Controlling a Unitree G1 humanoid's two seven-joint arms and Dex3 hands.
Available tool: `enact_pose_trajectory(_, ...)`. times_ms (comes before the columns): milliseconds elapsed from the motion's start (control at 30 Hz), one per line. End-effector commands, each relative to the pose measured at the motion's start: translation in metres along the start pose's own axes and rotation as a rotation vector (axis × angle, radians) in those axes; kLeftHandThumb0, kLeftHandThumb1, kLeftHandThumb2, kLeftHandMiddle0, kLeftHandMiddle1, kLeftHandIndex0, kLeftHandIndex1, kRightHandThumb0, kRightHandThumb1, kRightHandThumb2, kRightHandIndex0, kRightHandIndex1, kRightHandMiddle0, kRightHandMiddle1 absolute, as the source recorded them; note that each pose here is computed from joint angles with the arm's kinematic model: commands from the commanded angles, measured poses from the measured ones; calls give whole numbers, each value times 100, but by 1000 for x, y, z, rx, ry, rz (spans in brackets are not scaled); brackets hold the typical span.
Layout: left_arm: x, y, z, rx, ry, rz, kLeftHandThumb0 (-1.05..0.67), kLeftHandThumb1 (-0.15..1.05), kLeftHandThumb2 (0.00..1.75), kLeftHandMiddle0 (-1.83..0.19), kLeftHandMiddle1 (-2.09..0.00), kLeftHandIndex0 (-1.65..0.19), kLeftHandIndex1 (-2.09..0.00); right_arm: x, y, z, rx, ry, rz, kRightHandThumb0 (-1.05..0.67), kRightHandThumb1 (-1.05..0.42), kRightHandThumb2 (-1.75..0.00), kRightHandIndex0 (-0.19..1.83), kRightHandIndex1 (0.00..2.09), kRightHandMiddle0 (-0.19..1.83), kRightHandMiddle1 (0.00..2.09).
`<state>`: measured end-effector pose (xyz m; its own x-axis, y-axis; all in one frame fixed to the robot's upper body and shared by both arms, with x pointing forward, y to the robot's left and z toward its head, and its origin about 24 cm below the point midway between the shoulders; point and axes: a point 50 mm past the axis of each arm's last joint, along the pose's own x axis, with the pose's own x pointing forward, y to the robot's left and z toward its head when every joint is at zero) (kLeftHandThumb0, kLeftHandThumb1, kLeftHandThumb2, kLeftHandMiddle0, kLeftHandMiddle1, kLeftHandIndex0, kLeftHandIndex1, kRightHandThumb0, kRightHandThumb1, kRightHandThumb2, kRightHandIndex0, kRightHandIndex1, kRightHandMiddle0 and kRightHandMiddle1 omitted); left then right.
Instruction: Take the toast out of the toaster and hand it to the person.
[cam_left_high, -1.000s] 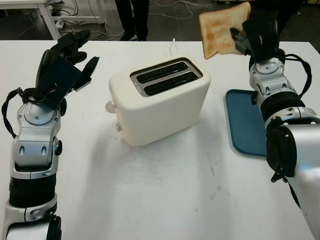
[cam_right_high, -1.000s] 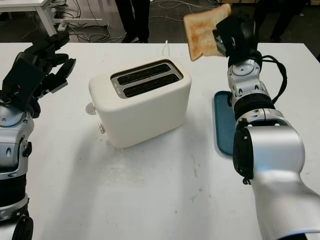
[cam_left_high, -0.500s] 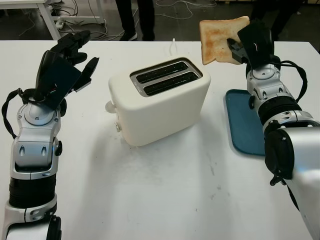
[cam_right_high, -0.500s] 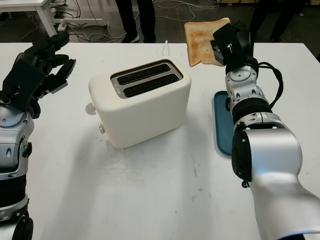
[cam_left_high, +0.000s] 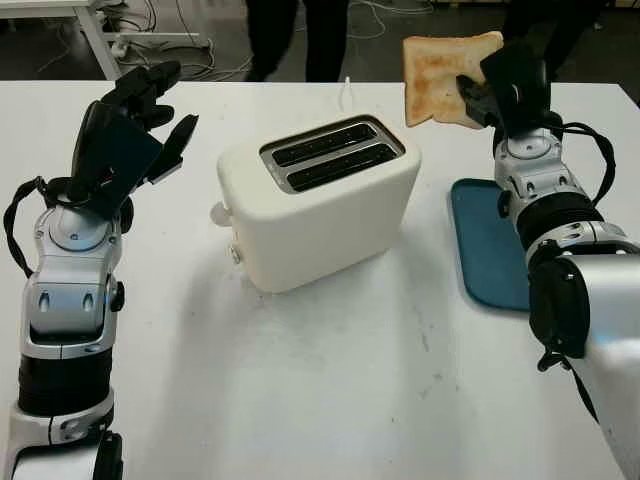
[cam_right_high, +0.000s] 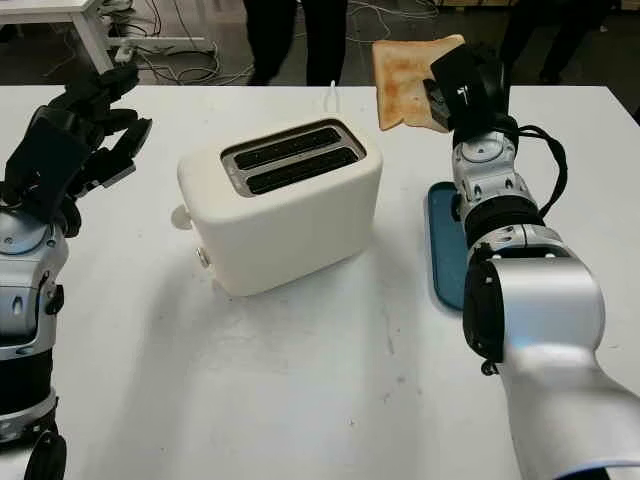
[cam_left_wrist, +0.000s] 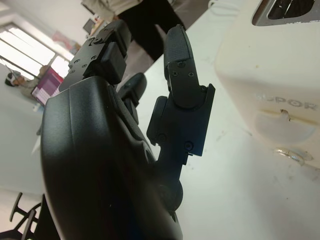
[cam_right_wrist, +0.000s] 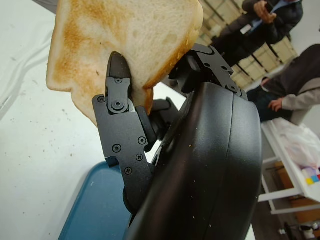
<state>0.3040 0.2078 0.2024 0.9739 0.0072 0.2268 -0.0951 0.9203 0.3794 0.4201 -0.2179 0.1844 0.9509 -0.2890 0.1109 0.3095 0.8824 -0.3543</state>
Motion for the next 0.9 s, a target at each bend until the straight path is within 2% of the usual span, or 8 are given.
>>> enact_pose_trajectory(0,-1,1,-1,-11,-5,6,-44,92,47,0,-83,-29,-16,0,2,1,10,3,-4,-20,-92,-38,73,175,36,175)
enact_pose_trajectory(367,-1,2,0,9,-9,9,-45,92,46,0,-85,-30,-17,0,3,1,16,7,-2,-18,-92,-37,76,175,42,175)
enact_pose_trajectory(867,-2,2,0,4,-6,7,-46,92,47,0,-83,-29,-18,-1,3,0,19,-1,18,-17,-92,-39,74,175,38,175)
